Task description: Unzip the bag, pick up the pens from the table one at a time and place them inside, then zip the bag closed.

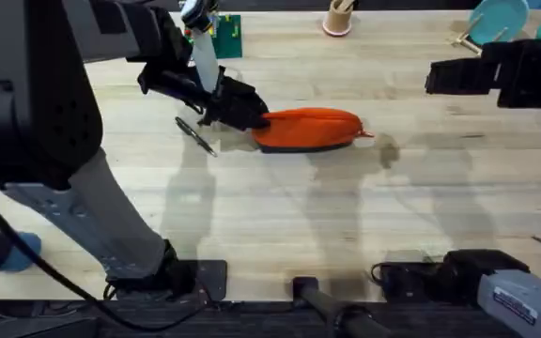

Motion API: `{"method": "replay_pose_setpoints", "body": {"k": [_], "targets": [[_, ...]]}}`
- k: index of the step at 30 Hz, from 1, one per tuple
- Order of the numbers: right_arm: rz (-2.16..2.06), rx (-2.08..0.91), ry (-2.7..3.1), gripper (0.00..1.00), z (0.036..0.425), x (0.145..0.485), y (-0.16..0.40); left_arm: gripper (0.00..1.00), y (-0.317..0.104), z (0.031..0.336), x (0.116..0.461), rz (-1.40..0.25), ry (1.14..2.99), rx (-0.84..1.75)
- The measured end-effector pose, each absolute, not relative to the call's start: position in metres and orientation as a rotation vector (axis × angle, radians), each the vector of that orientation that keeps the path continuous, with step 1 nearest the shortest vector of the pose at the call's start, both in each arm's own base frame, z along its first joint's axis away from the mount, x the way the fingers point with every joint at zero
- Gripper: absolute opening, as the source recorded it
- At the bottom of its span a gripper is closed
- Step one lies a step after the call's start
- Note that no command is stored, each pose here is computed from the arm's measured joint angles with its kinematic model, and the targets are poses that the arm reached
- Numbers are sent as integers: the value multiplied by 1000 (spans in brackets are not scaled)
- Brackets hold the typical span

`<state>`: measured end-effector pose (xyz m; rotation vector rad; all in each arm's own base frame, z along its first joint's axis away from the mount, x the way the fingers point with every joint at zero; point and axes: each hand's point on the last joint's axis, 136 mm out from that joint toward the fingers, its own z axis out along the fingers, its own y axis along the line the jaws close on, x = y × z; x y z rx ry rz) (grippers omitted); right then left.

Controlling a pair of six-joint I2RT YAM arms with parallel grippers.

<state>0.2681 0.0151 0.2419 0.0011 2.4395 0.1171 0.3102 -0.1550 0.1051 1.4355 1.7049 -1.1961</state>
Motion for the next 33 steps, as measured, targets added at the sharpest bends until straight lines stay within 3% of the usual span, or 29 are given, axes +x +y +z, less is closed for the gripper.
{"method": "replay_pose_setpoints", "body": {"k": [7, 16, 24, 33], "targets": [[104, -35, 2443, 996, 241, 267, 15, 45, -155, 105, 310, -1197, 1705, 1434], [57, -362, 2462, 996, 231, 265, 23, 45, -155, 105, 310, -1197, 1705, 1434], [190, -788, 2528, 995, 196, 254, 47, 44, -155, 105, 310, -1197, 1705, 1434], [289, -1042, 2598, 992, 151, 263, 46, 44, -155, 105, 310, -1198, 1705, 1434]]}}
